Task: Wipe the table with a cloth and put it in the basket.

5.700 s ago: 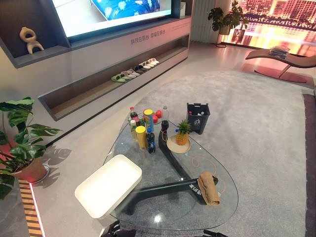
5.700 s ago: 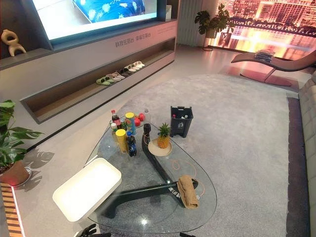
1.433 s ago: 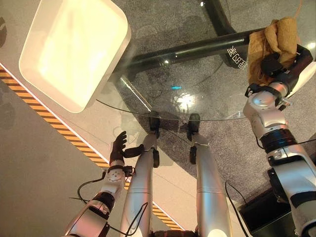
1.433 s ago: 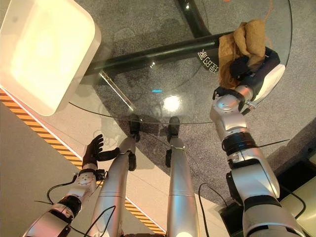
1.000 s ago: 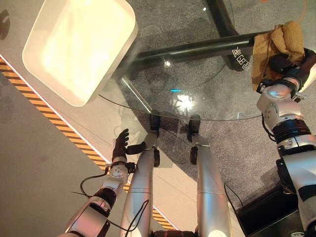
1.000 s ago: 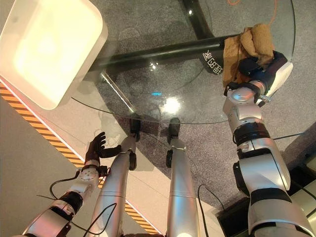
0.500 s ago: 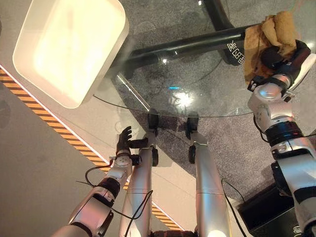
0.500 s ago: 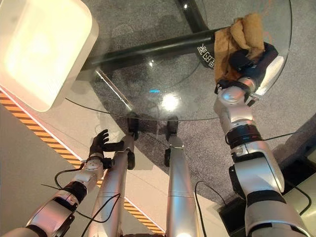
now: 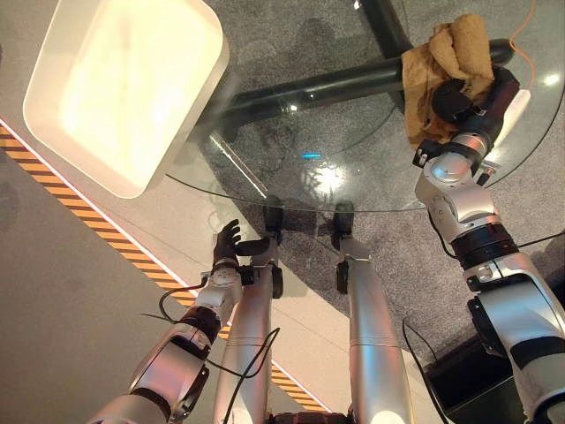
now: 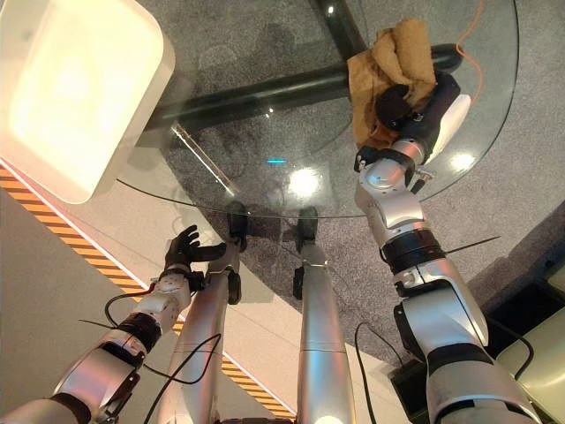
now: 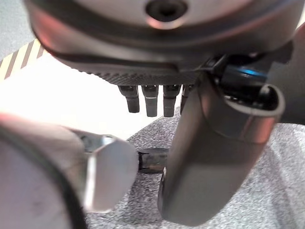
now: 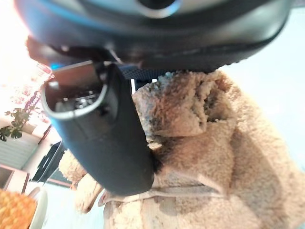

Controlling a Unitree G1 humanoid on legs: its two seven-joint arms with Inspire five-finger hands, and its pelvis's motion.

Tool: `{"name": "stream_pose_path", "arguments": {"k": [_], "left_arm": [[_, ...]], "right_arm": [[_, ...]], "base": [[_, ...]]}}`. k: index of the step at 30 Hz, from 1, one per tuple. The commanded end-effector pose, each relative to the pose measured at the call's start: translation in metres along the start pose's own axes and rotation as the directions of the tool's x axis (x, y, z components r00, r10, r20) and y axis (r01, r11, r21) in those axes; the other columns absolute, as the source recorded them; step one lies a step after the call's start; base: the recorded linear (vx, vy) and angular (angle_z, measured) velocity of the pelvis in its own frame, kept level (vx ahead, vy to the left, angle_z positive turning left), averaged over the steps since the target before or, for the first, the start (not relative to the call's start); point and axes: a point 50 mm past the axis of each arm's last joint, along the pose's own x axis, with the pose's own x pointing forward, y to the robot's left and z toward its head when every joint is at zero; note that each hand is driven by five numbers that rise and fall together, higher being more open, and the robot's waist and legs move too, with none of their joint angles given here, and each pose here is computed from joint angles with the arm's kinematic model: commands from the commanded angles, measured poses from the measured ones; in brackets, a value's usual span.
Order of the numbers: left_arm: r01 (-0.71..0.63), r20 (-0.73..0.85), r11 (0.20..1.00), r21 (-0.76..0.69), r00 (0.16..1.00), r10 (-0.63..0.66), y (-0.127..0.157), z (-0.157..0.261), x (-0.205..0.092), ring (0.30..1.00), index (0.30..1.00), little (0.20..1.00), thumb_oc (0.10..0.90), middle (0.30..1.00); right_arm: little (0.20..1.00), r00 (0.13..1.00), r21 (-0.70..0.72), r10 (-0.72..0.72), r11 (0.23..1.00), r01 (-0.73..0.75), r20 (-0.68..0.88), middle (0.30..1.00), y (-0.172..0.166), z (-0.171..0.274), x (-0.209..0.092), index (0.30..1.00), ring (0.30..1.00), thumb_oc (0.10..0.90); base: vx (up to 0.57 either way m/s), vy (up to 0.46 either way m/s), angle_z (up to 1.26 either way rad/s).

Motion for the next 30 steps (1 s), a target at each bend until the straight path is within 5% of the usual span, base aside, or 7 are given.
{"name": "stream_pose_path", "arguments": {"k": [1,11,23,30], "left_arm": [[-0.056,-0.095,0.998,-0.026,0.994,0.053,0.008,-0.018,0.0,0.9,0.9,0.9,0.8,0.9],[-0.036,-0.096,0.999,-0.039,0.995,0.032,0.001,-0.007,0.003,0.9,0.9,0.9,0.8,0.9],[-0.013,-0.082,1.0,-0.021,0.997,0.011,-0.007,-0.011,-0.002,0.9,0.9,0.9,0.8,0.9],[0.046,-0.024,0.999,0.029,0.999,-0.045,-0.008,-0.085,-0.043,0.9,0.9,0.9,0.8,0.9]], "right_arm": [[0.2,0.957,0.044,0.171,0.981,-0.187,0.234,0.3,0.03,0.056,-0.02,0.3,0.3,0.1],[0.2,0.9,-0.04,0.384,0.922,-0.385,0.206,0.3,0.061,0.05,-0.038,0.3,0.3,0.1],[0.2,0.594,-0.174,0.767,0.636,-0.751,0.243,0.3,0.1,0.052,-0.101,0.3,0.3,0.1],[0.2,0.483,-0.21,0.832,0.541,-0.814,0.273,0.3,0.097,0.035,-0.136,0.3,0.3,0.1]], "base": [[0.02,0.085,0.01],[0.01,0.057,0.02],[0.0,-0.002,0.02],[-0.02,-0.054,0.16]]}}
